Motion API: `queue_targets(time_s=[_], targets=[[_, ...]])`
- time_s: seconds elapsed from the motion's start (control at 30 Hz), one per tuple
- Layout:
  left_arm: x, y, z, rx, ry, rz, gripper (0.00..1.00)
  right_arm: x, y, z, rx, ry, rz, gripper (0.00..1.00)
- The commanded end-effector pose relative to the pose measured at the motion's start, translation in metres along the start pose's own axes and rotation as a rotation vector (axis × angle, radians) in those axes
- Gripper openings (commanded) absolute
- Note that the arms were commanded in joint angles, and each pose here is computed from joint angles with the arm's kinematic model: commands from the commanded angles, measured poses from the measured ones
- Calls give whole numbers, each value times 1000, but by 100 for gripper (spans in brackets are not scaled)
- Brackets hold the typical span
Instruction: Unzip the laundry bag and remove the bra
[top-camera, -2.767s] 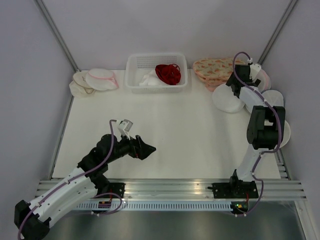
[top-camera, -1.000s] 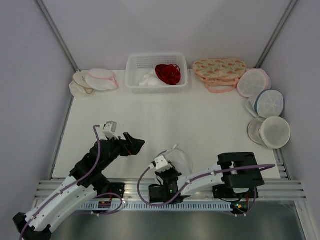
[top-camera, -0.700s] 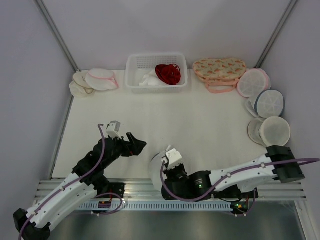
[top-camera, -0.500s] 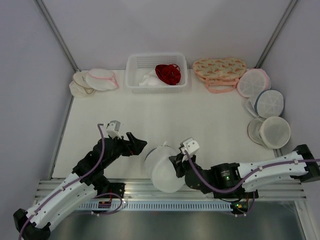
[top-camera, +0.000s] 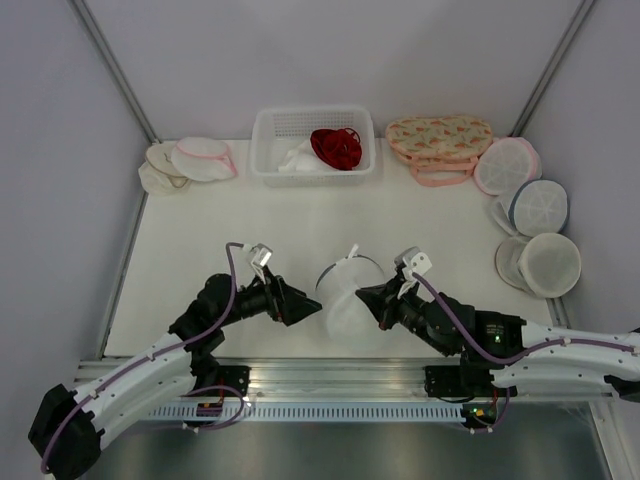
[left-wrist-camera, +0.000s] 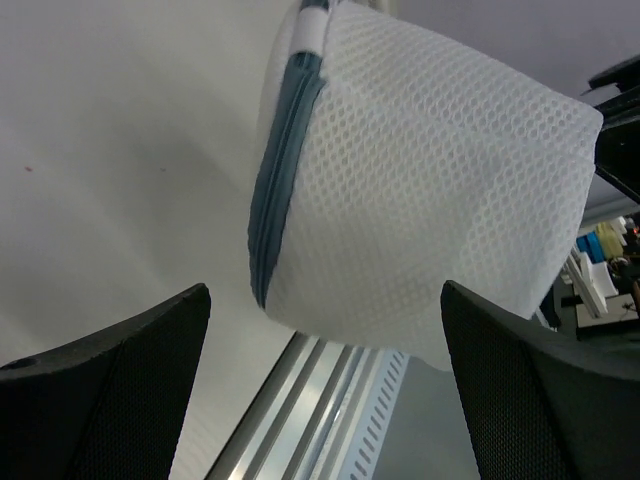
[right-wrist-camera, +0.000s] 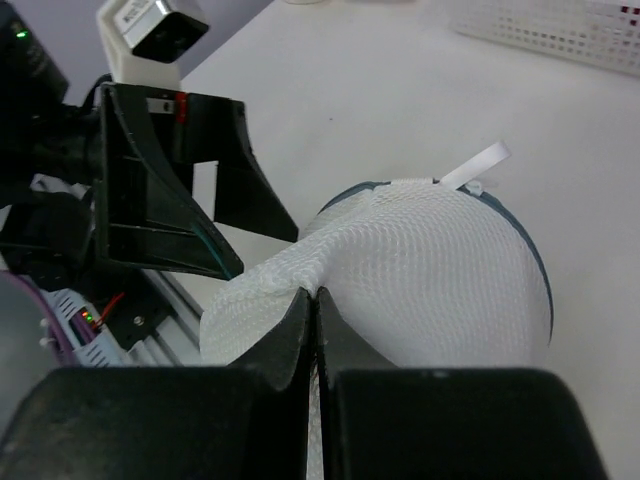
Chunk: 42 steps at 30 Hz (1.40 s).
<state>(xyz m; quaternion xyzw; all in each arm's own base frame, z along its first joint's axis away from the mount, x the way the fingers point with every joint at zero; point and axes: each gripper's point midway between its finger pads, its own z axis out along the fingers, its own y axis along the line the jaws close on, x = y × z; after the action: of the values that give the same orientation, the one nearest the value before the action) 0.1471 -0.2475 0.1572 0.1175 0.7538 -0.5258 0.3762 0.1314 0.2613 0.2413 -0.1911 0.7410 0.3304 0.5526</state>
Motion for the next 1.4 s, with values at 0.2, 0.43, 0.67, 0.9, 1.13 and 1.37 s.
queue_targets(time_s=[0.2,0.43,0.67,0.9,1.13,1.37], targets=[[-24,-58,-6,327,-123,187,100,-13,55,-34,-348,57,35,0],[-15,-80,-16,457,-71,277,66,-15,56,-38,-365,62,39,0],[-16,-54,1,294,-1,244,79,-19,59,-38,-369,59,35,0],[-59,-22,-18,-1,-229,246,92,-17,53,-40,-354,66,23,0],[-11,-29,3,129,63,218,91,-19,53,-39,-350,60,10,0],[11,-62,1,373,217,210,86,-23,52,-40,-344,55,6,0]])
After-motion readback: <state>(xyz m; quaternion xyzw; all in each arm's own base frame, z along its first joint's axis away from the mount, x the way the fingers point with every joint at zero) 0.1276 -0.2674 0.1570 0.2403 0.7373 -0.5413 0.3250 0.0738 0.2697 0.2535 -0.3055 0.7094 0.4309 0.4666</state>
